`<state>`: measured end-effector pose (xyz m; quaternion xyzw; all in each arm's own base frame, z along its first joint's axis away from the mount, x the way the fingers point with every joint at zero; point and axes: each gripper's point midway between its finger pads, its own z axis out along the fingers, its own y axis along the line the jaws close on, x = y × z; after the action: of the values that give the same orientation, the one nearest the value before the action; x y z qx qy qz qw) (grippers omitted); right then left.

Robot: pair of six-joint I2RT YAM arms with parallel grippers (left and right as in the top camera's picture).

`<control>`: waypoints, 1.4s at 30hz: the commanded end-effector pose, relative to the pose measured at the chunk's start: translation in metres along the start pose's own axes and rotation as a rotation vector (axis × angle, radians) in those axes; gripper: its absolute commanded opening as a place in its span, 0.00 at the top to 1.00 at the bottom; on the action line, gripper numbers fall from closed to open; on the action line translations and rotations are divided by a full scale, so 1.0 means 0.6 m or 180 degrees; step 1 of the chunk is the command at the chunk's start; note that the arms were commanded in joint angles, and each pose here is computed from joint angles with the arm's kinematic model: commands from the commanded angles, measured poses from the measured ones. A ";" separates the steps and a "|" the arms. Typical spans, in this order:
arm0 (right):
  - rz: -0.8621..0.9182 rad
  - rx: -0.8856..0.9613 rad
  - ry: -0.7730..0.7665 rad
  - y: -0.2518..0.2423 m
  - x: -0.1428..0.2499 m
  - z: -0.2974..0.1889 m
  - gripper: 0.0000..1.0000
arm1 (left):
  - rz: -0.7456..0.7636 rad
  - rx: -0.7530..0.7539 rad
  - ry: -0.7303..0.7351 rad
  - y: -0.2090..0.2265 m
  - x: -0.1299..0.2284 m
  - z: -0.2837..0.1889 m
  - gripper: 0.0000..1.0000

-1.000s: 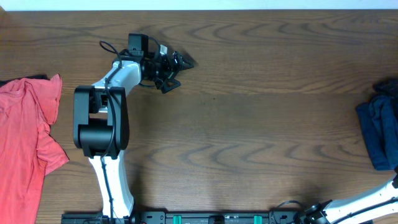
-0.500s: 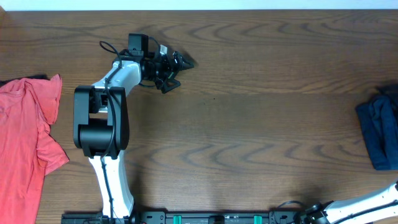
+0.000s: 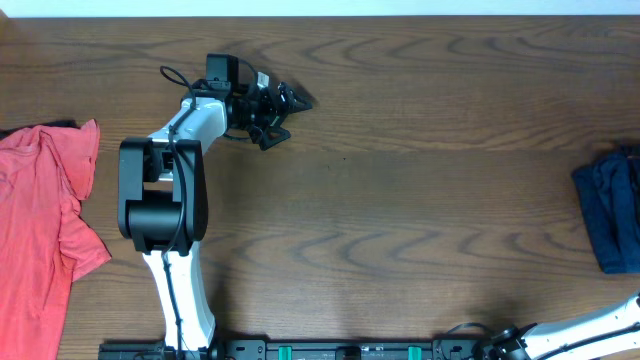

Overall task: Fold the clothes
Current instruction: 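Place the jersey onto the blue garment at the right edge, then release the jersey and withdraw the right gripper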

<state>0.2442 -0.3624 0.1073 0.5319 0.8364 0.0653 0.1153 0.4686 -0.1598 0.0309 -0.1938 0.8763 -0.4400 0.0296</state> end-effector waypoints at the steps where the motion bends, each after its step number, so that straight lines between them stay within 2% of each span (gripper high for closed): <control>1: -0.0023 -0.0254 -0.0049 0.021 -0.004 -0.020 0.01 | -0.0391 -0.0542 0.0102 0.117 0.026 0.045 0.02; 7: 0.0260 -0.0250 -0.0291 0.031 -0.006 -0.079 0.01 | -0.0382 -0.0544 0.0111 0.115 0.028 0.047 0.02; 15: 0.0816 0.0064 -0.1415 0.020 -0.012 -0.280 0.01 | -0.0349 -0.0553 0.0145 0.111 0.036 0.055 0.02; 18: 0.0771 0.0008 -0.1733 0.031 0.000 -0.342 0.01 | -0.0338 -0.0555 0.0155 0.109 0.038 0.057 0.02; 21: 0.0606 -0.0067 -0.1797 0.048 0.008 -0.359 0.01 | -0.0333 -0.0557 0.0160 0.109 0.039 0.058 0.02; 24: 0.0292 -0.0111 -0.1613 0.074 0.007 -0.326 0.01 | -0.0330 -0.0550 0.0169 0.107 0.041 0.059 0.02; 25: 0.0252 -0.0096 -0.1500 0.078 0.005 -0.304 0.06 | -0.0330 -0.0534 0.0182 0.106 0.042 0.060 0.02; 26: 0.0162 -0.0126 -0.1379 0.088 0.004 -0.282 0.26 | -0.0328 -0.0505 0.0206 0.102 0.044 0.061 0.02; 27: 0.0068 -0.0168 -0.1223 0.098 0.004 -0.255 0.82 | -0.0326 -0.0484 0.0226 0.100 0.046 0.062 0.02; 28: 0.0048 -0.0171 -0.1076 0.103 0.005 -0.230 0.92 | -0.0324 -0.0457 0.0249 0.097 0.049 0.063 0.01; 32: -0.0272 -0.0363 -0.0423 0.135 0.021 -0.122 0.96 | -0.0305 -0.0352 0.0327 0.085 0.057 0.067 0.12; 35: -0.0208 -0.0295 -0.0042 0.132 0.036 -0.060 0.99 | -0.0307 -0.0352 0.0334 0.084 0.058 0.067 0.16; 39: 0.0161 -0.0004 0.0231 0.098 0.045 -0.008 0.99 | -0.0363 -0.0270 0.0383 0.076 0.062 0.068 0.16; 42: 0.0575 0.0450 0.0232 0.046 0.048 -0.006 0.99 | -0.0378 -0.0266 0.0388 0.075 0.062 0.068 0.16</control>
<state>0.2779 -0.3107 0.1120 0.5558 0.8244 0.0880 0.0612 0.4516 -0.1875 0.0286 -0.1760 0.8682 -0.4638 -0.0113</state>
